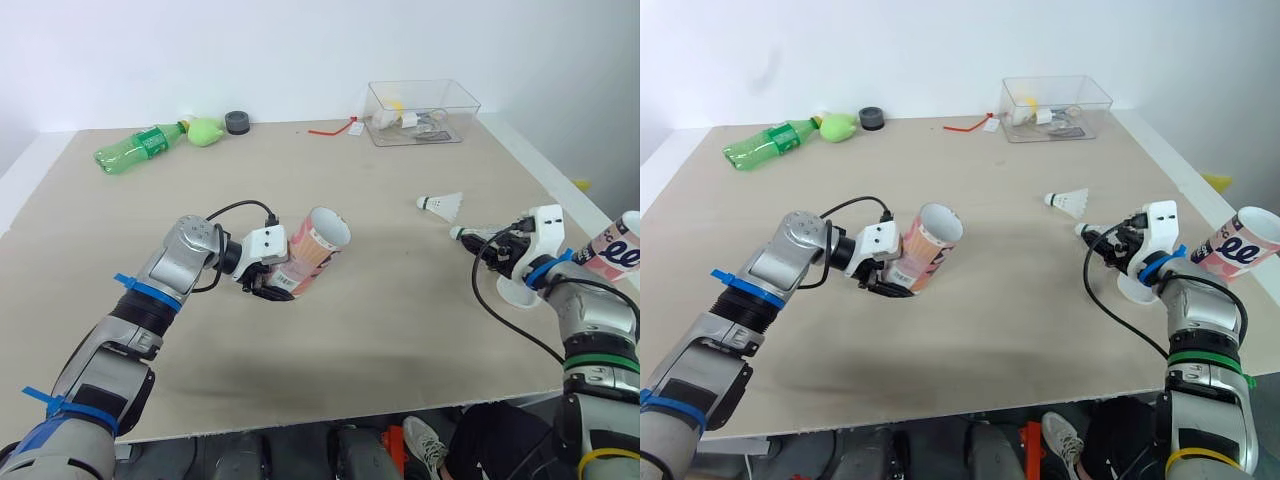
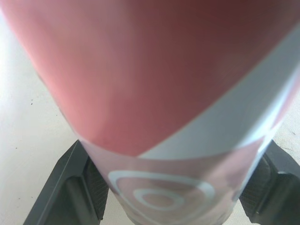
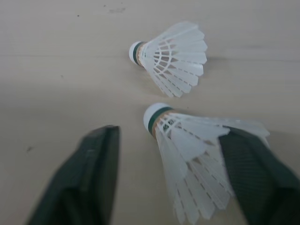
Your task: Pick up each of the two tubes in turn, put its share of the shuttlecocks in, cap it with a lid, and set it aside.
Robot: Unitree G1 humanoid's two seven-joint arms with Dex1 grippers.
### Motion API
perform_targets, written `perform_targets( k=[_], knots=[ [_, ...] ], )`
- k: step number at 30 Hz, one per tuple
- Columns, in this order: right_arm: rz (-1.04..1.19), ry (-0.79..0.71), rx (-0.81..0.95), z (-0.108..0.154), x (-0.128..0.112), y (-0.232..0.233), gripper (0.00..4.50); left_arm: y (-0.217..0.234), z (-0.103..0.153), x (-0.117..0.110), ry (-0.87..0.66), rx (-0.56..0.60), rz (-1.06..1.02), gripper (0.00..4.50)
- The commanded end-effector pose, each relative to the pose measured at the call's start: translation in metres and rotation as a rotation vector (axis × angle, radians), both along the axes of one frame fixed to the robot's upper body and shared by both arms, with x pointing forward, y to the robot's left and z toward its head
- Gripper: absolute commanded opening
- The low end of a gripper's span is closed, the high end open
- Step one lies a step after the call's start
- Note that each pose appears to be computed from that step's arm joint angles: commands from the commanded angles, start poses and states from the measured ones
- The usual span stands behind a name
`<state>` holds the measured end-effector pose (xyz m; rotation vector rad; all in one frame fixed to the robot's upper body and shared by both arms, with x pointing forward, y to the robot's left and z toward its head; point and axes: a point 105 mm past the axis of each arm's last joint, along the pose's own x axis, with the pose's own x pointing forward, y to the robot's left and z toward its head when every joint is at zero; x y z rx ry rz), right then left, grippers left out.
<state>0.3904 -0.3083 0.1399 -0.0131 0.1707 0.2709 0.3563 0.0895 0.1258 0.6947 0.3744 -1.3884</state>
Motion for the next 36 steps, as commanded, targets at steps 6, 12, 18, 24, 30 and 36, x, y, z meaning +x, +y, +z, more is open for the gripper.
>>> perform_targets(
  k=[6, 12, 18, 24, 30, 36],
  knots=[
    [0.028, -0.051, -0.024, 0.014, 0.001, 0.003, 0.07, 0.003, 0.002, 0.001, -0.016, 0.006, 0.006, 3.06],
    [0.122, -0.1, -0.111, 0.033, -0.013, 0.012, 0.07, 0.003, 0.002, 0.001, -0.013, 0.007, 0.006, 3.06],
    [0.465, -0.307, -0.301, 0.109, -0.047, 0.072, 0.07, 0.005, 0.004, 0.003, -0.003, -0.005, 0.007, 3.06],
    [0.775, -0.52, -0.5, 0.155, -0.065, 0.155, 0.07, 0.001, 0.005, 0.002, 0.017, -0.016, -0.013, 3.06],
    [1.044, -0.558, -0.606, 0.148, -0.077, 0.21, 0.07, -0.004, 0.007, 0.003, 0.019, -0.023, -0.02, 3.06],
    [1.146, -0.536, -0.617, 0.133, -0.077, 0.224, 0.07, -0.007, 0.008, 0.002, 0.015, -0.038, -0.019, 3.06]
  ],
)
